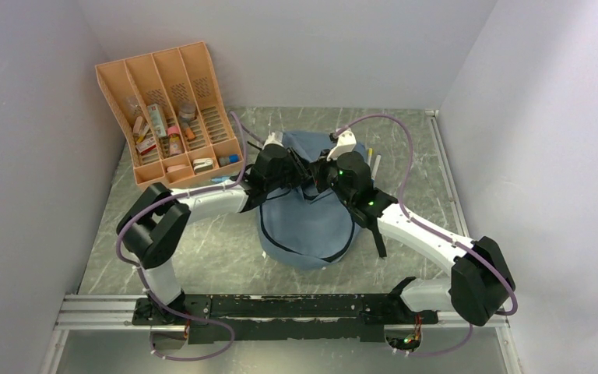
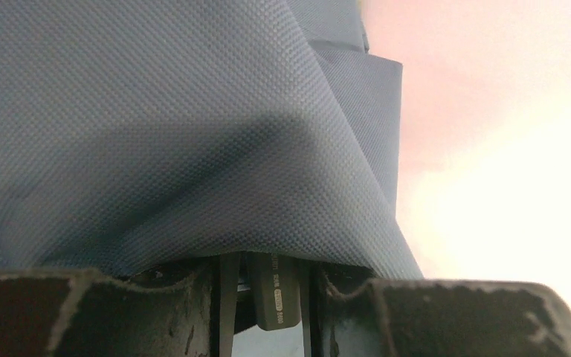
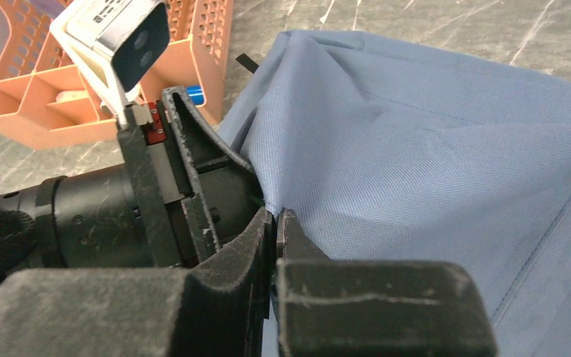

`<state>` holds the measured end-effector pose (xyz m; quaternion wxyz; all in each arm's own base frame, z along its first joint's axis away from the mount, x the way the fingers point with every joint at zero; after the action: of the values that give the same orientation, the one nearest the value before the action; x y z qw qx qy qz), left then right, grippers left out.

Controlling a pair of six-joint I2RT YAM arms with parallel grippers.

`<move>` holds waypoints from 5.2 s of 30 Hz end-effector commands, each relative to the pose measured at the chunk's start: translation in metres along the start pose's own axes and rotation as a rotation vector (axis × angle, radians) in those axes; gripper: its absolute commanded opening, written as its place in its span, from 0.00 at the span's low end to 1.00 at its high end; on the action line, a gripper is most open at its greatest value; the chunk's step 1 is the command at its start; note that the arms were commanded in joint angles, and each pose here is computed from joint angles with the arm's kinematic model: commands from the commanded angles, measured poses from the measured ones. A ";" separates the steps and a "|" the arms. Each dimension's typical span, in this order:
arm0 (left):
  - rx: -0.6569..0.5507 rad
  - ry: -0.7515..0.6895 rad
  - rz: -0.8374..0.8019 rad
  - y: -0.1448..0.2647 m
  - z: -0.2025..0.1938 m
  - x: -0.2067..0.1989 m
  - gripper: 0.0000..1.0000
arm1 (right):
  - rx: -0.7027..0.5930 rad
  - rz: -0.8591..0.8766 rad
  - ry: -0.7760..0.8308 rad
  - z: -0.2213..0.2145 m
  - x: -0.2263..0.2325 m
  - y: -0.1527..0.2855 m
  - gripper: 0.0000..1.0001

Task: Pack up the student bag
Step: Place the stationery in the student bag.

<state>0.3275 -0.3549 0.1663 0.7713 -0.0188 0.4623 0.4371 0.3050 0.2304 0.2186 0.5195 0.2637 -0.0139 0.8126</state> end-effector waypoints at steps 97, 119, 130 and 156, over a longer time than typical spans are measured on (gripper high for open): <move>0.125 -0.269 0.102 -0.006 -0.027 0.008 0.27 | 0.037 0.102 -0.021 -0.002 0.020 0.003 0.00; 0.103 -0.412 -0.039 0.050 -0.020 0.008 0.42 | 0.029 0.054 -0.023 -0.007 0.012 -0.001 0.00; 0.003 -0.376 0.183 0.108 0.000 0.045 0.40 | 0.015 0.028 -0.010 -0.007 0.006 -0.001 0.00; -0.211 0.004 0.905 0.098 0.092 0.187 0.64 | 0.015 0.051 -0.007 -0.008 0.006 0.011 0.00</move>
<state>0.3368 -0.1408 0.1147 0.5527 0.1400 0.3779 0.7295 0.2961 0.2291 0.2017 0.5149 0.2744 0.0069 0.8121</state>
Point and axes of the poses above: each gripper's point midway between its finger pads, its own y axis back along the fingers, its own x axis along the line the jaws close on, z = x × y, the point moved 4 cm from there along y, back along the fingers, and after that the axes turned 12 degrees about -y, right-handed, at the moved point
